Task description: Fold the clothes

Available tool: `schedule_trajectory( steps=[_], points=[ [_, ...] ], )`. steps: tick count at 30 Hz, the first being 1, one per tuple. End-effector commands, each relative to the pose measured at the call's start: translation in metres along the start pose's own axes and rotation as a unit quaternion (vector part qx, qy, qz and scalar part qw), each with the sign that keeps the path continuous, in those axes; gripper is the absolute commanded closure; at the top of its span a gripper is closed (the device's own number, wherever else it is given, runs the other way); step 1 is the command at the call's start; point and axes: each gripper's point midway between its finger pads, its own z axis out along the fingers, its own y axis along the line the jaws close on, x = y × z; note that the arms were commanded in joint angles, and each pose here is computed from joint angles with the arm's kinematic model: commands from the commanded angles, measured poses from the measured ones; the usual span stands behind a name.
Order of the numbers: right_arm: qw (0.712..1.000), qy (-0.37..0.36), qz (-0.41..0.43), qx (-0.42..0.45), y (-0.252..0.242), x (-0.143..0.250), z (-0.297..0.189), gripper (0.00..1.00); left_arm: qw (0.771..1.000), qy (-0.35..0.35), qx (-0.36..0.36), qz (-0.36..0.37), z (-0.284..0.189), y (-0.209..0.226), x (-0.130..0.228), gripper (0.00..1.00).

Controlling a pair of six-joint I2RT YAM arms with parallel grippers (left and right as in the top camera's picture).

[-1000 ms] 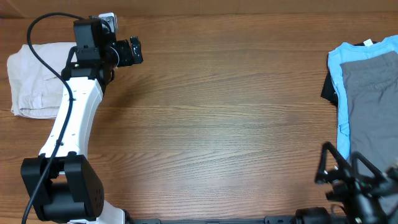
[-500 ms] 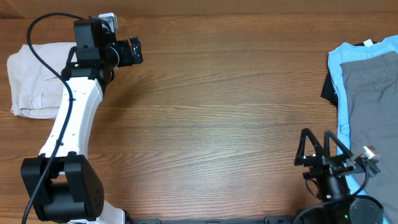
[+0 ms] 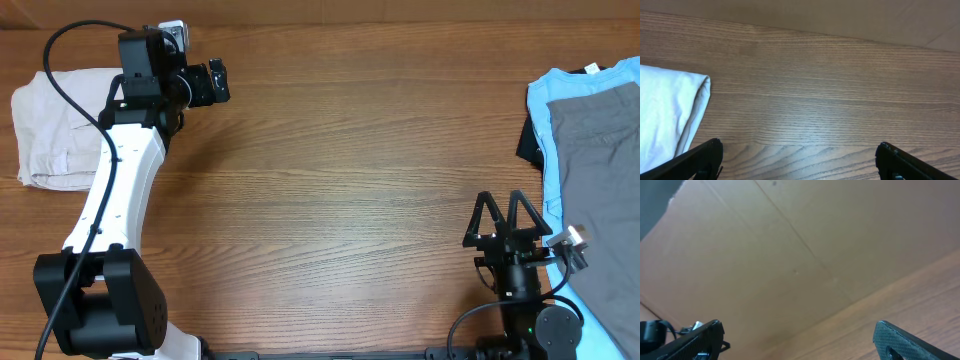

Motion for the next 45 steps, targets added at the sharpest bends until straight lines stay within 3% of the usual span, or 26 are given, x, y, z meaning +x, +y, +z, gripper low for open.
schedule_trajectory(
  steps=[1, 16, 30, 36, 40, 45],
  points=[
    [1.000, -0.008, 0.003, 0.012, -0.011, 0.006, 0.000, 0.00, 1.000, 0.003, 0.001, -0.006, 0.002, 0.001, 0.002, 0.00],
    [0.997, -0.005, -0.002, 0.080, -0.049, 0.025, -0.001, 0.00, 1.000, 0.003, 0.001, -0.006, 0.002, 0.001, 0.002, 0.00],
    [0.992, 0.042, -0.009, 0.122, -0.070, 0.048, -0.006, 0.00, 1.000, 0.003, 0.001, -0.006, 0.003, 0.001, 0.002, 0.00],
    [0.980, 0.079, -0.164, 0.075, -0.057, 0.056, -0.004, 0.00, 1.000, 0.003, 0.001, -0.006, 0.002, 0.001, 0.002, 0.00],
    [0.949, 0.085, -0.302, 0.035, -0.047, 0.056, -0.003, 0.00, 1.000, 0.002, 0.001, -0.006, 0.002, 0.001, 0.002, 0.00],
    [0.913, 0.112, -0.392, 0.026, -0.052, 0.066, -0.005, 0.00, 1.000, 0.002, 0.001, -0.006, 0.002, 0.001, 0.002, 0.00]
  ],
)
